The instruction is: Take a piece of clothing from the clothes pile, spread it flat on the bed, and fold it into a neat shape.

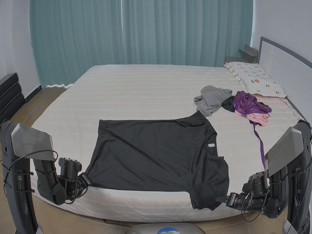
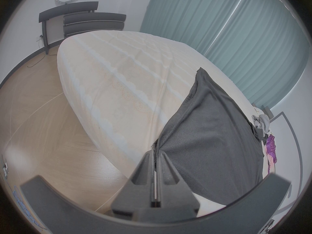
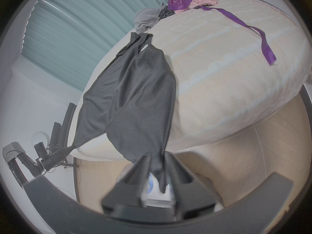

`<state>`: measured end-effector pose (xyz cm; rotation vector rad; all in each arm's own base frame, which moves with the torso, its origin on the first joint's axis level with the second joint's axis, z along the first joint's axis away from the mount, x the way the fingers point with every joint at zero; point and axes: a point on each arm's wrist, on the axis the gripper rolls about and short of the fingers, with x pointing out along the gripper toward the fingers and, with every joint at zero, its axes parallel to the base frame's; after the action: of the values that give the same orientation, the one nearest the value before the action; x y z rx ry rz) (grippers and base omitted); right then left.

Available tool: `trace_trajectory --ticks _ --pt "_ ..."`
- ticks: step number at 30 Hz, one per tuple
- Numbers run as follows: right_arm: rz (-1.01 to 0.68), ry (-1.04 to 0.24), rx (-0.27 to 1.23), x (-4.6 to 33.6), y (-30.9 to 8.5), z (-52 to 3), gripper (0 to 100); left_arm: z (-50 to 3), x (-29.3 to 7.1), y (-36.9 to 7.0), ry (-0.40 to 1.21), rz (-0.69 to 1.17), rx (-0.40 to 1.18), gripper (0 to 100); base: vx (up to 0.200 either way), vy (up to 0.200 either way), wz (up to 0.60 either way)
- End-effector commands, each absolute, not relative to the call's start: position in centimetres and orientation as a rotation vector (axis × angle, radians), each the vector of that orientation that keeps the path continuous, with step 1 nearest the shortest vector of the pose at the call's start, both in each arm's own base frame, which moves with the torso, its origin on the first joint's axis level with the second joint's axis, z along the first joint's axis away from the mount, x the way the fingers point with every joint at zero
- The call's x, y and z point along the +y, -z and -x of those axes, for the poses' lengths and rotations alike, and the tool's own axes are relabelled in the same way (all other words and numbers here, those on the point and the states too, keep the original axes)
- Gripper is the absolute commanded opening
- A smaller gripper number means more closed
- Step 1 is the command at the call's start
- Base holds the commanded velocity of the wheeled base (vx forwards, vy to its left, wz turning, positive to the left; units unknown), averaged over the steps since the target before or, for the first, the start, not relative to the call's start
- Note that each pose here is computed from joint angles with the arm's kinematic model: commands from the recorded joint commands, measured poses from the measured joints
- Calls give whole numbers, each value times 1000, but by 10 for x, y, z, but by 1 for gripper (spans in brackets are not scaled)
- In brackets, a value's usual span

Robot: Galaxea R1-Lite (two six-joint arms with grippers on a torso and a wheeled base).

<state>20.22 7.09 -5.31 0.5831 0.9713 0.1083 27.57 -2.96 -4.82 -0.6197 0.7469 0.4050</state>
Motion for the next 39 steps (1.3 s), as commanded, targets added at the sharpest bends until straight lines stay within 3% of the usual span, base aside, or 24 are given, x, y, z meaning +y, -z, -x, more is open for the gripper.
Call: trace_trajectory --ticks 1,5,12,22,23,39 --pt "-606 -105 919 67 44 -206 100 -275 -30 48 -406 621 748 0 0 0 0" --pt "-652 -103 789 60 34 -231 100 -276 -29 48 -408 621 748 0 0 0 0" --pt "-635 -76 699 50 55 -273 100 -274 -29 48 -407 618 750 0 0 0 0" --pt "-580 -100 682 53 74 -294 100 -274 -30 48 -406 615 753 0 0 0 0" --pt "-565 -100 679 53 74 -295 0 -274 -29 48 -407 615 755 0 0 0 0" --pt "-566 -31 687 46 58 -270 0 -263 -29 47 -405 583 782 0 0 0 0"
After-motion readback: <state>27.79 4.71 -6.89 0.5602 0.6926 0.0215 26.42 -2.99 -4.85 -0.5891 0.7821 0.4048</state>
